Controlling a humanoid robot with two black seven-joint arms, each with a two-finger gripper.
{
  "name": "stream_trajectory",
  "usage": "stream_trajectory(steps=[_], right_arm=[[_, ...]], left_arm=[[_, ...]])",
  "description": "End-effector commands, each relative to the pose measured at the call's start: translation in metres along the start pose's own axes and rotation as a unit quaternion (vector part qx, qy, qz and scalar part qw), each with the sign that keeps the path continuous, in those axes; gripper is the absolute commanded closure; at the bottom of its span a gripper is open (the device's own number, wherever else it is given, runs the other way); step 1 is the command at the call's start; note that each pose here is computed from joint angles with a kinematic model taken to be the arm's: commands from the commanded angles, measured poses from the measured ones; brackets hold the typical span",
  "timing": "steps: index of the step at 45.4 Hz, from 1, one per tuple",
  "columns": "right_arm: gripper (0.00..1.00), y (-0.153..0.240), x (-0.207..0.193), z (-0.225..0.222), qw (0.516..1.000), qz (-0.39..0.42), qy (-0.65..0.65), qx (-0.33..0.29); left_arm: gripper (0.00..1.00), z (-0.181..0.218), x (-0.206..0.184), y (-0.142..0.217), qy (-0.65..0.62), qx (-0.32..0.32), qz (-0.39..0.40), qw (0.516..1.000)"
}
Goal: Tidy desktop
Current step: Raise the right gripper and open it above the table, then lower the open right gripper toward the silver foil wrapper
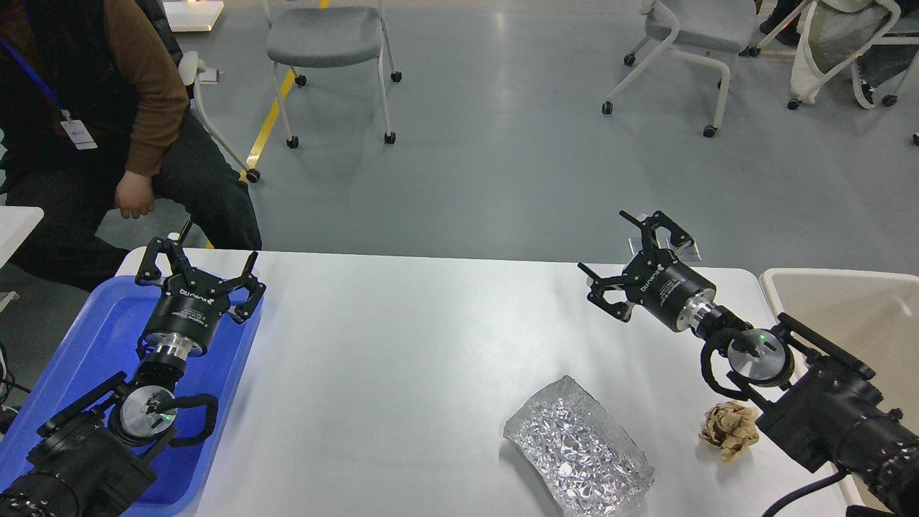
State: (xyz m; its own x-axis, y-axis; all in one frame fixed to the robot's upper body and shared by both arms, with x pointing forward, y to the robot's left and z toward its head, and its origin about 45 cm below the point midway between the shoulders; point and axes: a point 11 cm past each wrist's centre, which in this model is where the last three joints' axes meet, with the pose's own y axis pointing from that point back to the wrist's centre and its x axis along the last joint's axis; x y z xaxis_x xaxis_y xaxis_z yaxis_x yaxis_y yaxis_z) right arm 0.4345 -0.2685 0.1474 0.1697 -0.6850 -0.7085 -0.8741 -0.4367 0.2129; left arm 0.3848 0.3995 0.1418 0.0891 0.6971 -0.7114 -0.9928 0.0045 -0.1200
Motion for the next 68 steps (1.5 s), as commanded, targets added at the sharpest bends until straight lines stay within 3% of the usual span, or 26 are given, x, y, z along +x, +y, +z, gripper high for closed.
stream_trajectory(steps=[1,25,40,48,54,68], right_arm=[[0.00,0.001,0.000,-0.001,1.000,0.000,0.003,-0.002],[0.00,0.013,-0.011,-0.020,0.998,-0.024,0.049,-0.012],[0.00,0.075,-0.046,-0.063,0.975,-0.061,0.209,-0.046],[0.00,0.116,-0.067,-0.073,0.942,-0.079,0.315,-0.084],[0.00,0.149,-0.060,-0.076,0.906,-0.062,0.395,-0.136],[0.00,0.199,-0.065,-0.071,0.795,-0.071,0.558,-0.229]], left_arm=[[0.00,0.000,0.000,0.000,0.000,-0.001,0.000,1.000],[0.00,0.000,0.000,0.000,0.001,0.000,0.000,1.000],[0.00,0.000,0.000,0.000,0.001,0.000,0.000,1.000],[0.00,0.000,0.000,0.000,0.000,0.000,-0.001,1.000],[0.00,0.000,0.000,0.000,0.001,-0.001,-0.001,1.000],[0.00,0.001,0.001,0.001,0.001,-0.001,0.000,1.000]])
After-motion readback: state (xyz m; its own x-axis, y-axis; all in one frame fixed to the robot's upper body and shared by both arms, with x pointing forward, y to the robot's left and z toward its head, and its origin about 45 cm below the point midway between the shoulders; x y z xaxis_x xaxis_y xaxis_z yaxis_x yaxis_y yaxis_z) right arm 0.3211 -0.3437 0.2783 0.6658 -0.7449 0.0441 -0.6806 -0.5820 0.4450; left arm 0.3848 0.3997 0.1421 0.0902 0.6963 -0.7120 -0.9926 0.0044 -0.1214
